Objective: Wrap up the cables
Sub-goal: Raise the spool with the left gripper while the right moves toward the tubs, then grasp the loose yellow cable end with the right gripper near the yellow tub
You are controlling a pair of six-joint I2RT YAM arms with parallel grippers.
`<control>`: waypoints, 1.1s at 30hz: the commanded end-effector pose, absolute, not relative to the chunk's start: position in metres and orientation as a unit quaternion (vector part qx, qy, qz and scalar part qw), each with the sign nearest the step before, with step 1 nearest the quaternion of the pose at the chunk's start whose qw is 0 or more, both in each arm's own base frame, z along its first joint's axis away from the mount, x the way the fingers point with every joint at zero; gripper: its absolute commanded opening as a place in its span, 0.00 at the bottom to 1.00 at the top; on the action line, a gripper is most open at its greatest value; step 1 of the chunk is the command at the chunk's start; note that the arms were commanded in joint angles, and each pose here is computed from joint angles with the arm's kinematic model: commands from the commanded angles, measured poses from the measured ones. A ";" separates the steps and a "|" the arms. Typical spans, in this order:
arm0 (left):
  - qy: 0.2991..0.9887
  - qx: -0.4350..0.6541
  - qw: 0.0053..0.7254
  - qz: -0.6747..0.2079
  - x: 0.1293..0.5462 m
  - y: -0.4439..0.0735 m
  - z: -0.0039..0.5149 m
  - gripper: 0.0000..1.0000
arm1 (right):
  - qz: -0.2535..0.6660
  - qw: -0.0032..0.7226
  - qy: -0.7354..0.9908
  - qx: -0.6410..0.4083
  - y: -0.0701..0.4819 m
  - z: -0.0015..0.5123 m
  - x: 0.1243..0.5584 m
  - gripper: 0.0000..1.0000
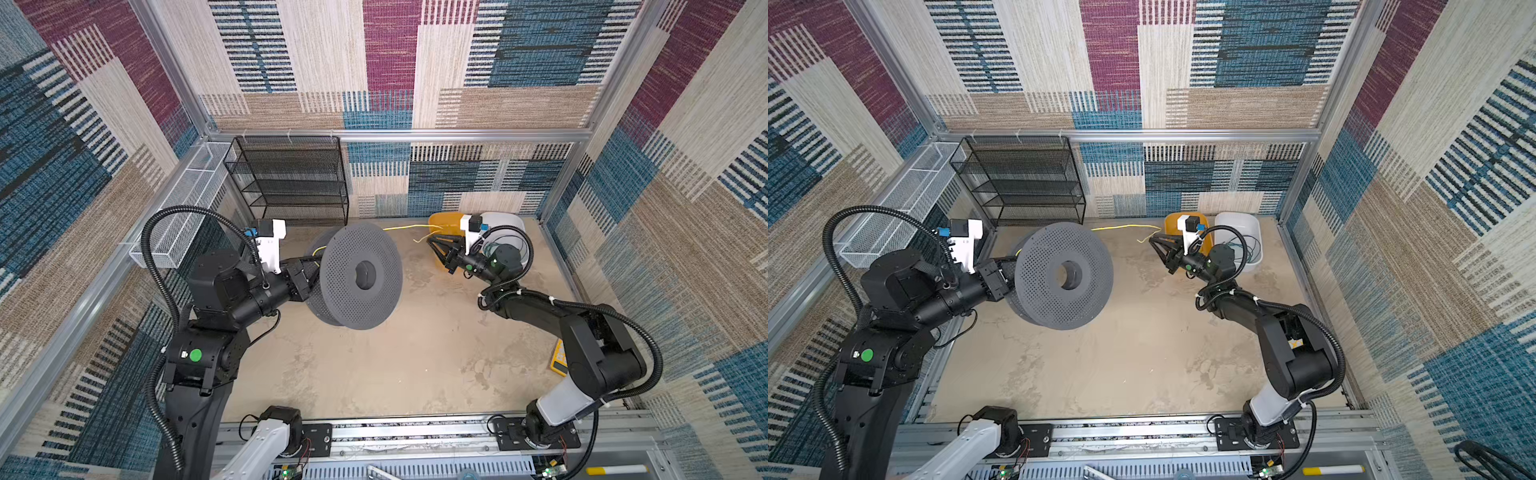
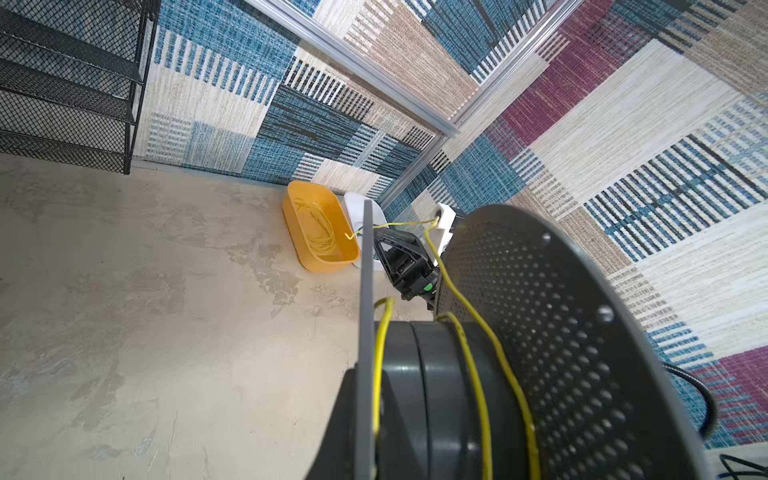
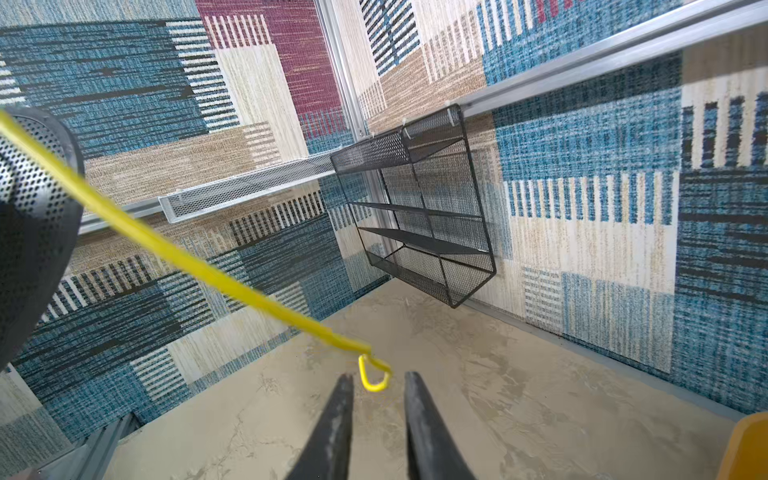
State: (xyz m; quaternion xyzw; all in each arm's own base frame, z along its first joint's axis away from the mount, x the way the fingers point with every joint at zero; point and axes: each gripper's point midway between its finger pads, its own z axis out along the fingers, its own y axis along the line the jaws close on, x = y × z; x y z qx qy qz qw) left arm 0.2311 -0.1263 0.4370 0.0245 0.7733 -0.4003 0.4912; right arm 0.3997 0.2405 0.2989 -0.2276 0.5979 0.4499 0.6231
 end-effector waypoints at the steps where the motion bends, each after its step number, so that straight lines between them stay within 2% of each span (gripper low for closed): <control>1: 0.761 0.023 0.501 -0.412 0.231 -0.128 0.447 0.00 | 0.459 0.628 0.585 -0.230 0.241 0.307 0.395 0.12; 2: 0.761 0.023 0.500 -0.412 0.232 -0.128 0.446 0.00 | 0.459 0.628 0.584 -0.231 0.241 0.308 0.395 0.08; 5: 0.761 0.022 0.499 -0.413 0.232 -0.128 0.445 0.00 | 0.460 0.626 0.583 -0.237 0.242 0.309 0.393 0.07; 11: 0.759 0.022 0.500 -0.416 0.233 -0.128 0.446 0.00 | 0.451 0.625 0.593 -0.234 0.242 0.307 0.400 0.30; 22: 0.757 0.025 0.503 -0.417 0.231 -0.129 0.448 0.00 | 0.432 0.624 0.618 -0.206 0.236 0.297 0.416 0.31; 33: 0.755 0.011 0.516 -0.405 0.237 -0.123 0.448 0.00 | 0.444 0.612 0.615 -0.224 0.241 0.302 0.411 0.00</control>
